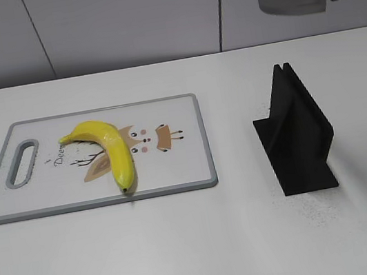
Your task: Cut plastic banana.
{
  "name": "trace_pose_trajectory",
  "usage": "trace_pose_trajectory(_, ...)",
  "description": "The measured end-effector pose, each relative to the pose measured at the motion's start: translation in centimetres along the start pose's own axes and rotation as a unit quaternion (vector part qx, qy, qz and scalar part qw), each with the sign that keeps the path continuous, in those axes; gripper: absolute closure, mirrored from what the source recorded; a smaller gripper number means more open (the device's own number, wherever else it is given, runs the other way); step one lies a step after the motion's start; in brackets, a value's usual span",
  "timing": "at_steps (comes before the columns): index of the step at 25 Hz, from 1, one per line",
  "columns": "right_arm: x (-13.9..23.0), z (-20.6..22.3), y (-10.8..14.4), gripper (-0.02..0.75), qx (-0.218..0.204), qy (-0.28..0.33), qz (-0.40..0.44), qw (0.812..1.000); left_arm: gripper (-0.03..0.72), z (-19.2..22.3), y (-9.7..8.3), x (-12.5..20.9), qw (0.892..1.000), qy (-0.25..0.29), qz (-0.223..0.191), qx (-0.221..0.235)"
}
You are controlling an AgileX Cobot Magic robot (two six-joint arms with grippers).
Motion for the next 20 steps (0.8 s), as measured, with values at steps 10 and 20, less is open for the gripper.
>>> trace_pose_trajectory(10, -3.5, -4.1, 0.6, 0.573, -0.007, -0.078, -0.056, 0.995, 0.162, 0.0, 0.0, -0.1, 1.000, -0.001, 0.000, 0.000)
trace_pose_trajectory(20, -6.5, -5.3, 1.8, 0.573, -0.004, -0.114, -0.233, 0.966, 0.162, 0.7, 0.6, -6.1, 1.000, -0.008, 0.023, -0.002)
Point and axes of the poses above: a point on each arm's last joint axis where the gripper is mounted, z pointing out along that axis toward the gripper, y along the wrist's bending axis when the last joint is at zero, x = y × z, the point moved 9 cm from there along z, pointing out along that axis toward the gripper, and after that the axes turned 4 degrees about -z, right-handed, at the moved point
